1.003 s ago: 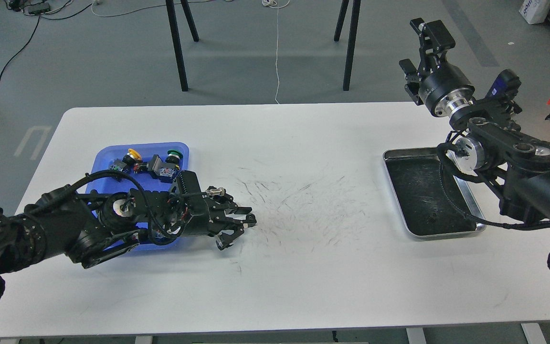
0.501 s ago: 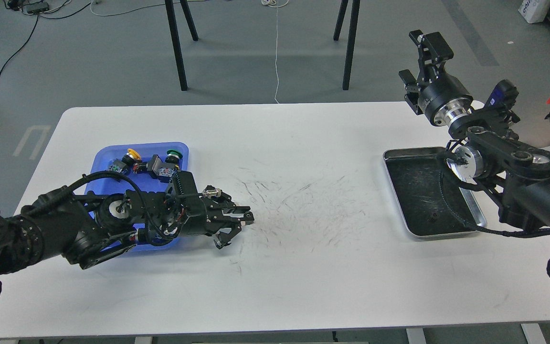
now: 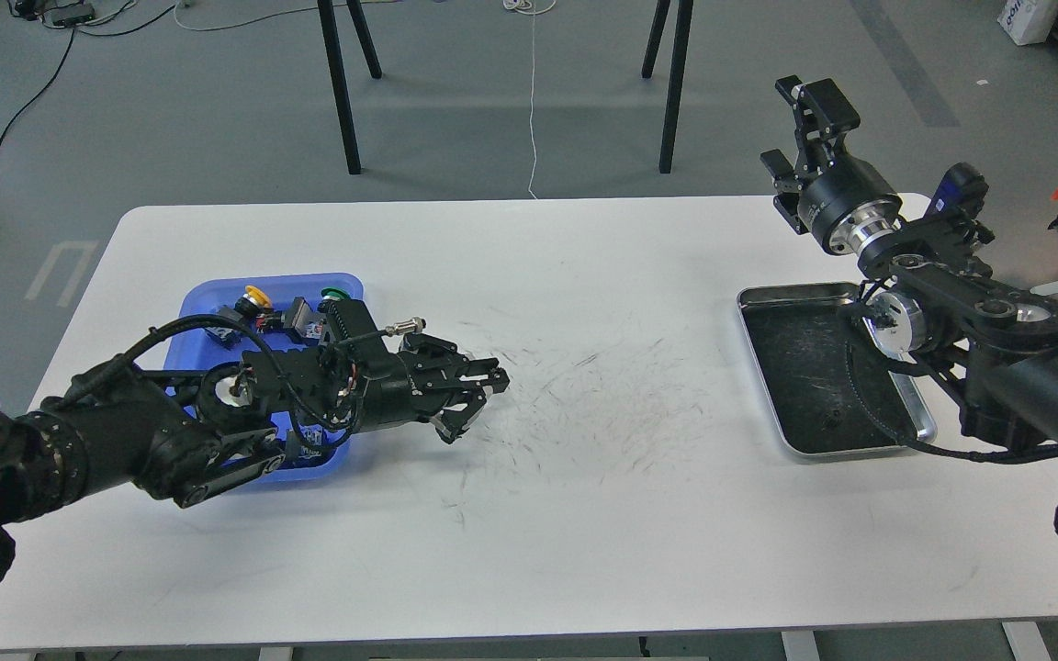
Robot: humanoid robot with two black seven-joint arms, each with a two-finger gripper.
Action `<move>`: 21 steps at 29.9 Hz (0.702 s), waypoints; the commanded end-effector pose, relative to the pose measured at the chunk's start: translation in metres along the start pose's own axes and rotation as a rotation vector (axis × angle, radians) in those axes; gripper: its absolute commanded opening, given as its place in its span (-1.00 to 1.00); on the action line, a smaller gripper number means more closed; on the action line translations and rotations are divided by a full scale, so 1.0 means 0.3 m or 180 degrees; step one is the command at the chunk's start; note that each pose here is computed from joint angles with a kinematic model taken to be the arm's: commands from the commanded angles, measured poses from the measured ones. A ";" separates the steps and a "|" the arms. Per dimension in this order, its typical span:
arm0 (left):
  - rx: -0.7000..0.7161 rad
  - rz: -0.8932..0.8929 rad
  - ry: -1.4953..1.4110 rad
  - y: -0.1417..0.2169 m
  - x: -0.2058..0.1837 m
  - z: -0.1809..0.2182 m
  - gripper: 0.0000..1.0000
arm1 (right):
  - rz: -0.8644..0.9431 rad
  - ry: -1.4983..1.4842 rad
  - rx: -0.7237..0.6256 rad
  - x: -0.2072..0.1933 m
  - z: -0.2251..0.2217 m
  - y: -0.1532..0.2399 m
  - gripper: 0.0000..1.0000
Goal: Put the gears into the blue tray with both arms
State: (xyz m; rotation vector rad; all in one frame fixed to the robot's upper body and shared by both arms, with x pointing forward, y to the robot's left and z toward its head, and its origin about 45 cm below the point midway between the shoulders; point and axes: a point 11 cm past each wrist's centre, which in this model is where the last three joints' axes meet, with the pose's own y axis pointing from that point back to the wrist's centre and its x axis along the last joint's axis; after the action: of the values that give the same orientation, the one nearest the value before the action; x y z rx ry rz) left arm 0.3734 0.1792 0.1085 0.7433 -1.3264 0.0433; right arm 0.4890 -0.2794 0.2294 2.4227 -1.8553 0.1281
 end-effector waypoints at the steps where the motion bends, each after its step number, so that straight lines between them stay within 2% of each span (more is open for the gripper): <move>1: 0.0115 0.0047 0.0267 0.000 0.023 -0.022 -0.71 | 0.0017 -0.0027 -0.0014 0.000 0.011 0.005 0.95; 14: 0.0263 0.0177 0.0354 0.023 0.083 -0.079 -0.71 | 0.0058 -0.0188 -0.0077 -0.014 0.065 0.030 0.95; 21: 0.0382 0.0281 0.0627 0.038 0.190 -0.137 -0.70 | 0.0067 -0.0218 -0.0108 -0.017 0.085 0.040 0.95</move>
State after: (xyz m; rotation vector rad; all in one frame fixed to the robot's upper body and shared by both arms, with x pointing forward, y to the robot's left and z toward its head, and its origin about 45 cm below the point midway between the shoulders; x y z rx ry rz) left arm 0.4091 0.1893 0.1475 0.7746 -1.2146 0.2072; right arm 0.4779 -0.2797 0.2066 2.4193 -1.8935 0.0231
